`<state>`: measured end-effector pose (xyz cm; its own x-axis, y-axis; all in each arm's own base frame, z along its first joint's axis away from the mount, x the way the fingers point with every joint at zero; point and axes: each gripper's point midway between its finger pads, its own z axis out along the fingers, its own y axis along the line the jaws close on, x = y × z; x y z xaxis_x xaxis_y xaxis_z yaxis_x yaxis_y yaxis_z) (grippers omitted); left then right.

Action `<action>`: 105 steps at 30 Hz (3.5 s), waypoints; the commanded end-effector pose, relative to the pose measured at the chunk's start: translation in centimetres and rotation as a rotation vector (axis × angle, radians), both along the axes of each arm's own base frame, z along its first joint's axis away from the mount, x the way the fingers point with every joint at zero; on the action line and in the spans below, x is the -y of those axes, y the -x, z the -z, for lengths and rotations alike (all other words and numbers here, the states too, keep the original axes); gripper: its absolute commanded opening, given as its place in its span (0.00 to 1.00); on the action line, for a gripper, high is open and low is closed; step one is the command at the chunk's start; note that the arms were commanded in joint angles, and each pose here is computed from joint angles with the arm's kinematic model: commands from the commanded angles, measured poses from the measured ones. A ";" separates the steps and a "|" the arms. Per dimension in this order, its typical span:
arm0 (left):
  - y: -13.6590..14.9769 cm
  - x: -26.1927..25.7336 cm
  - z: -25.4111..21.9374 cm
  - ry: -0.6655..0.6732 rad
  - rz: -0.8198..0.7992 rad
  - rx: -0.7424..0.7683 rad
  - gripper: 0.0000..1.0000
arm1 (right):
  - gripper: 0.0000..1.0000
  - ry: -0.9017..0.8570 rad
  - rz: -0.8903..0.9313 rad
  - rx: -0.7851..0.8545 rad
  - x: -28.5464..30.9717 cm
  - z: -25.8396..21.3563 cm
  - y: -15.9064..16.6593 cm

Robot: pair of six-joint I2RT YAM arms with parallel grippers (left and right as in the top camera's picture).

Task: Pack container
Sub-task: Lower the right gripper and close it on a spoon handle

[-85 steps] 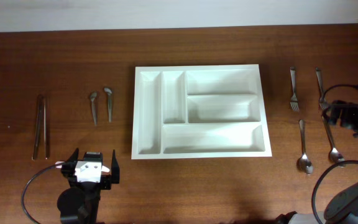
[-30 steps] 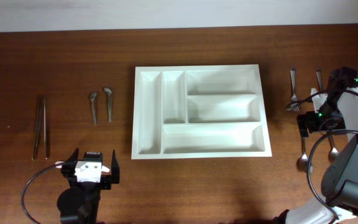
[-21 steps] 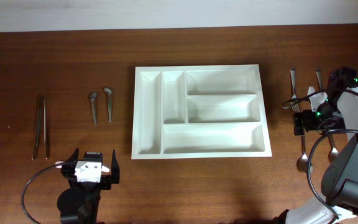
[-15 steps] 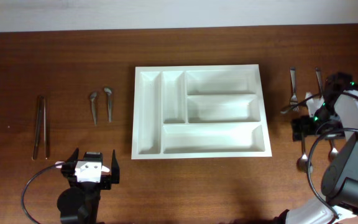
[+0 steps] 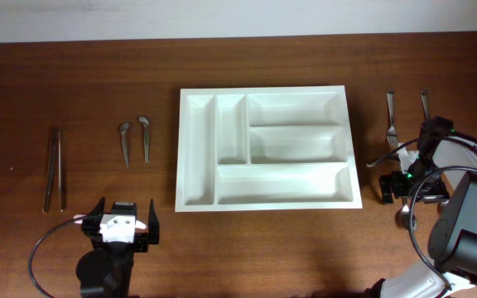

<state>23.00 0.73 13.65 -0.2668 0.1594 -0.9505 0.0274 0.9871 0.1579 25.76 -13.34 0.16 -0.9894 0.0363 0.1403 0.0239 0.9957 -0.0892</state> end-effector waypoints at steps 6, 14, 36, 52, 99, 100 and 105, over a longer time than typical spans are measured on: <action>0.0 0.1 0.1 0.011 0.004 0.003 0.99 | 0.98 0.017 0.032 0.012 0.2 1.1 0.2; 0.0 0.1 0.1 0.011 0.004 0.003 0.99 | 0.89 0.020 0.032 0.018 0.2 1.3 0.1; 0.0 0.1 0.1 0.011 0.004 0.003 0.99 | 0.99 -0.027 0.063 0.059 -0.1 2.2 0.0; 0.0 0.1 0.1 0.012 0.004 0.003 0.99 | 0.98 -0.097 0.070 0.000 -1.2 4.3 0.9; 0.0 0.1 0.1 0.011 0.004 0.003 0.99 | 0.68 -0.010 0.088 -0.106 0.0 4.0 3.1; 0.0 0.1 0.1 0.011 0.004 0.003 0.99 | 0.68 -0.010 0.088 -0.107 -0.1 4.0 3.2; 0.0 0.1 0.1 0.011 0.004 0.003 0.99 | 0.66 -0.011 0.100 -0.108 0.2 4.0 3.4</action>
